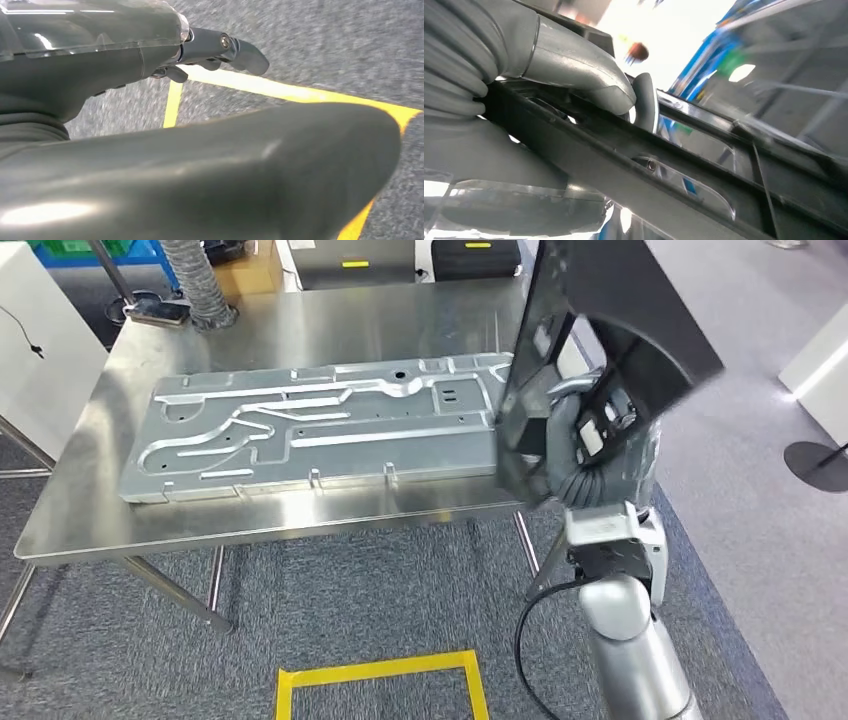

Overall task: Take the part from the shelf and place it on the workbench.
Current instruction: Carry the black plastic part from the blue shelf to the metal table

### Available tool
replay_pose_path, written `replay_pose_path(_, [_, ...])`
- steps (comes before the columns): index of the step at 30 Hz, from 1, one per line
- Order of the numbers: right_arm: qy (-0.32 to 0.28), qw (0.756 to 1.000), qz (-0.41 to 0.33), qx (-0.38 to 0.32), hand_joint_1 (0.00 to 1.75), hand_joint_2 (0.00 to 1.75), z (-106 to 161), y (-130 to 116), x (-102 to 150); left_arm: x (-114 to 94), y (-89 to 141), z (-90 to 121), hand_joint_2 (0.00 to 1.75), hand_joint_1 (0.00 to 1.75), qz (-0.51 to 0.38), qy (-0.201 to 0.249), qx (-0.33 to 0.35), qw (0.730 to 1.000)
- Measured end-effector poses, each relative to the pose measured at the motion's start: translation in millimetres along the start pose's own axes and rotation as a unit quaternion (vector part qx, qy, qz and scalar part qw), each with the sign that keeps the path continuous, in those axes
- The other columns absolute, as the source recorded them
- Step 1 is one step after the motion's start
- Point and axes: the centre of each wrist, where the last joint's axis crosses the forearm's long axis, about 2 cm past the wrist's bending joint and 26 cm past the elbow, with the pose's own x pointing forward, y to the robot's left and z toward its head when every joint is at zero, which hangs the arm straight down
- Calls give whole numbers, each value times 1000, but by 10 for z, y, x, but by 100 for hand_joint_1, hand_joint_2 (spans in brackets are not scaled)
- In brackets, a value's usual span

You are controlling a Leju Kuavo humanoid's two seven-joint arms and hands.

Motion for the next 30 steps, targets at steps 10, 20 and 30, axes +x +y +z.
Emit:
replay_pose_path(10, [24, 866, 490, 94, 175, 175, -865, -138, -860, 45, -26, -15, 0, 0, -8, -9, -12, 1000])
replay_pose_path(20, [-32, 794, 515, 320, 175, 175, -937, 842, -1066, 123, -61, -40, 0, 0, -12, -24, -16, 1000])
replay_pose_path(30, [-37, 786, 433, 440, 175, 175, -338, 1679, -820, 115, -48, -37, 0, 0, -15, -24, -4, 1000])
